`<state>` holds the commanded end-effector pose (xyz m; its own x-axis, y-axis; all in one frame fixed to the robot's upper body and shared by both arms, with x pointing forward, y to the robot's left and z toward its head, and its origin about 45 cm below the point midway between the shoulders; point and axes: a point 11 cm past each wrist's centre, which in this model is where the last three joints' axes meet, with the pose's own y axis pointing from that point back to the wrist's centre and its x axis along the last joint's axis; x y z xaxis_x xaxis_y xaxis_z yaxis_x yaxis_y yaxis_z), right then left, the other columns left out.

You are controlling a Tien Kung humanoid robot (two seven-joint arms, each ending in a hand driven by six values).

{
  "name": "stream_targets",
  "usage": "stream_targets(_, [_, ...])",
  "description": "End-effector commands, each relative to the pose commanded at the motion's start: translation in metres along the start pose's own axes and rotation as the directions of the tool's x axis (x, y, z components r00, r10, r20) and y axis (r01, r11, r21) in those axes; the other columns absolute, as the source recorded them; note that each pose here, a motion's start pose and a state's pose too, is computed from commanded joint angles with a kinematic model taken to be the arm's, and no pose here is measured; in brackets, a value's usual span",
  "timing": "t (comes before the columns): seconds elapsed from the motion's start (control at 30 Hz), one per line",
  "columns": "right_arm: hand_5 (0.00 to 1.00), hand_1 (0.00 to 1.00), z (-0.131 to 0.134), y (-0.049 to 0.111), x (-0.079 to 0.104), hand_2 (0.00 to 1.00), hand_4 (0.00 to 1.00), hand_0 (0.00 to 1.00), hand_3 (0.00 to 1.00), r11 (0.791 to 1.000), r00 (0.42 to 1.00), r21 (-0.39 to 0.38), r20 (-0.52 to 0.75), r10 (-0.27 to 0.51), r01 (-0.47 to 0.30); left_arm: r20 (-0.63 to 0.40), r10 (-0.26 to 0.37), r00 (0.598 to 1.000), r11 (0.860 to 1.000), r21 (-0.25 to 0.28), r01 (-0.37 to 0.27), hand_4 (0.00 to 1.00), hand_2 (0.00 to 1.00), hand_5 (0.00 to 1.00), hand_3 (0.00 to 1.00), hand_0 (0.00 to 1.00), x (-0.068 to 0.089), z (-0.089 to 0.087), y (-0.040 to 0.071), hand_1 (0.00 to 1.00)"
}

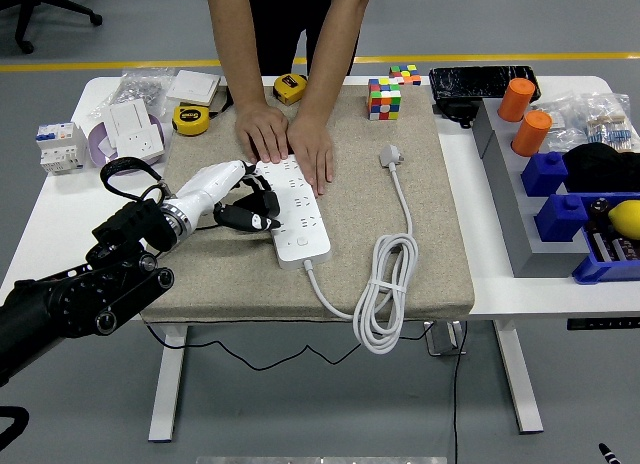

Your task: Pick up the plug,place it near the board,insert it into the board,press the button

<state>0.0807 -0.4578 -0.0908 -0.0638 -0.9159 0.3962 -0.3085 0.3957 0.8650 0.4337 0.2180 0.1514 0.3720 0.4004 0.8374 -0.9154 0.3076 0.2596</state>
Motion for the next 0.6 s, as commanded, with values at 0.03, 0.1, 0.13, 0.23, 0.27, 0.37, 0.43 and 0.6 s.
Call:
stream_targets(0.03, [0.998,0.856,-0.0002,0.0,-0.0001,0.795,0.998,0.952,0.799,1.0,1.0,0.0,0.001,0.0,0.0,-0.003,-0.002,1.0,1.0,0.0,0.002,0.998,0.73,0.63,0.711,0.748,0.0001,-0.0001,0.0,0.817])
stream_targets(0.1, [0.998,0.856,-0.0012,-0.0002,-0.0001,0.795,0.998,0.952,0.799,1.0,1.0,0.003,0.001,0.0,0.0,-0.013,-0.006,1.0,1.0,0.002,0.006,0.998,0.73,0.63,0.711,0.748,0.0005,-0.0007,0.0001,0.817])
stream_targets(0.13, [0.998,0.856,-0.0017,-0.0002,-0.0002,0.795,0.998,0.952,0.799,1.0,1.0,0.004,0.001,-0.001,0.001,-0.02,-0.008,1.0,1.0,0.003,0.008,0.998,0.73,0.63,0.711,0.748,0.0006,-0.0014,0.0003,0.817])
stream_targets(0.23, [0.998,0.857,-0.0018,-0.0002,-0.0002,0.795,0.998,0.952,0.799,1.0,1.0,0.004,0.003,0.0,0.0,-0.038,-0.013,0.999,1.0,0.006,0.013,0.998,0.78,0.737,0.768,0.8,0.0002,-0.0024,0.0006,0.858])
stream_targets(0.27, [0.998,0.857,-0.0014,-0.0002,-0.0001,0.795,0.998,0.952,0.799,1.0,1.0,0.003,0.003,0.0,0.0,-0.048,-0.017,0.999,1.0,0.006,0.018,0.998,0.78,0.737,0.768,0.8,-0.0001,-0.0023,0.0003,0.858])
stream_targets(0.37, [0.998,0.857,-0.0001,0.0,-0.0003,0.795,0.998,0.952,0.799,1.0,1.0,0.0,0.003,0.0,0.0,-0.068,-0.026,0.997,1.0,0.003,0.026,0.998,0.78,0.737,0.768,0.8,0.0002,-0.0009,-0.0005,0.858])
stream_targets(0.43, [0.998,0.857,0.0004,0.0001,-0.0008,0.795,0.998,0.956,0.799,1.0,1.0,-0.002,0.003,-0.001,0.001,-0.083,-0.031,0.996,1.0,-0.001,0.031,0.998,0.87,0.968,0.866,0.862,0.001,0.0004,-0.0009,0.93])
stream_targets(0.6, [0.998,0.858,-0.0011,-0.0001,-0.0015,0.795,0.998,0.957,0.798,1.0,1.0,0.002,0.004,-0.003,0.003,-0.111,-0.032,0.993,1.0,-0.004,0.031,0.998,0.914,0.998,0.901,0.894,0.0027,0.0004,-0.0009,0.96])
